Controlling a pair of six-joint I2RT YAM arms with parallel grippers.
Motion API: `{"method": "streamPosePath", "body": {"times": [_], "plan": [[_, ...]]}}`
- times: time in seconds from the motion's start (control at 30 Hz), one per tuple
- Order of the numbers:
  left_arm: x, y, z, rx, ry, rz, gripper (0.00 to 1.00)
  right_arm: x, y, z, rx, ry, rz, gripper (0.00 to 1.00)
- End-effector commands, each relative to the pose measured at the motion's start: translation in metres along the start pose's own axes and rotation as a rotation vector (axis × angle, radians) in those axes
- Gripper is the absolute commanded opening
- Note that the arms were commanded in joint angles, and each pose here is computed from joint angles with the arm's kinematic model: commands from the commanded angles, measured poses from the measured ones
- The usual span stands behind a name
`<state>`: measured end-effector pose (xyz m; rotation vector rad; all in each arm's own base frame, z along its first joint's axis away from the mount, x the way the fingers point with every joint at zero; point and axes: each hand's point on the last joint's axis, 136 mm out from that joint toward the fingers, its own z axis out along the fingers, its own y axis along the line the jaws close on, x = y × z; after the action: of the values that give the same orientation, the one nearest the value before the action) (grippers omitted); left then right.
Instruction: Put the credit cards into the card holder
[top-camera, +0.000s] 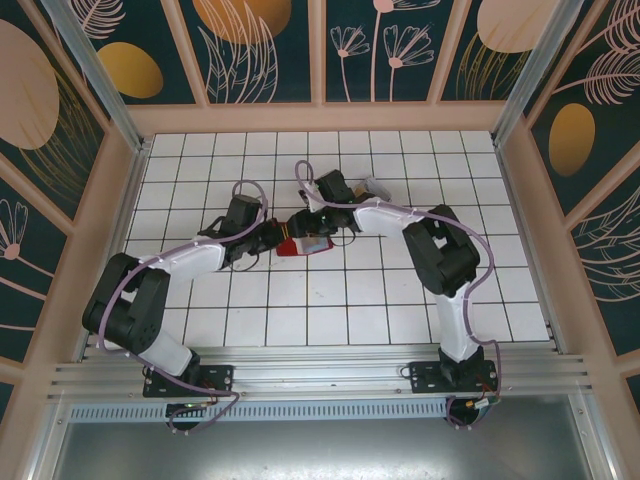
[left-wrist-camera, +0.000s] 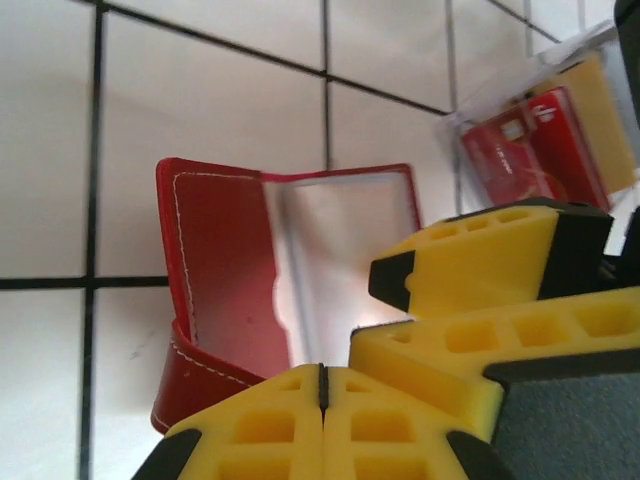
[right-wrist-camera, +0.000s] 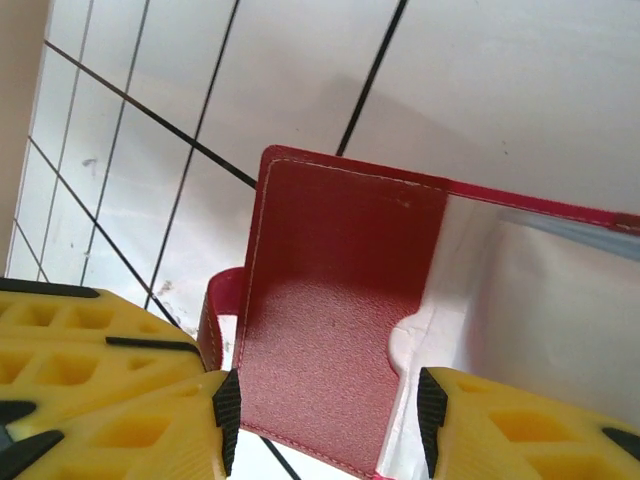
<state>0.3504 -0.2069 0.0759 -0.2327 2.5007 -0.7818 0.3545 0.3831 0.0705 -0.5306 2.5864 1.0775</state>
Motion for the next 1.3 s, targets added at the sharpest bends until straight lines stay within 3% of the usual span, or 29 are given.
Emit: {"method": "streamPosePath", "body": {"times": [0.0, 0.23, 0.67, 0.93, 1.27], "plan": [[0.002, 0.009, 0.002, -0.029, -0.005, 0.010, 0.00, -0.010, -0.013, -0.019, 0.049, -0.045, 0.008, 0.53], [0.009, 0.019, 0.013, -0.043, 0.019, 0.007, 0.00, -0.006, -0.039, -0.057, 0.121, -0.099, 0.045, 0.53], [0.011, 0.019, 0.017, -0.037, 0.033, 0.004, 0.00, 0.016, -0.038, -0.032, 0.077, -0.020, 0.070, 0.53], [0.011, 0.019, 0.018, -0.036, 0.034, 0.005, 0.00, 0.023, -0.054, -0.023, 0.130, 0.006, 0.081, 0.53], [0.012, 0.019, 0.022, -0.028, 0.038, 0.002, 0.00, 0.026, -0.042, -0.009, 0.105, 0.034, 0.063, 0.53]]}}
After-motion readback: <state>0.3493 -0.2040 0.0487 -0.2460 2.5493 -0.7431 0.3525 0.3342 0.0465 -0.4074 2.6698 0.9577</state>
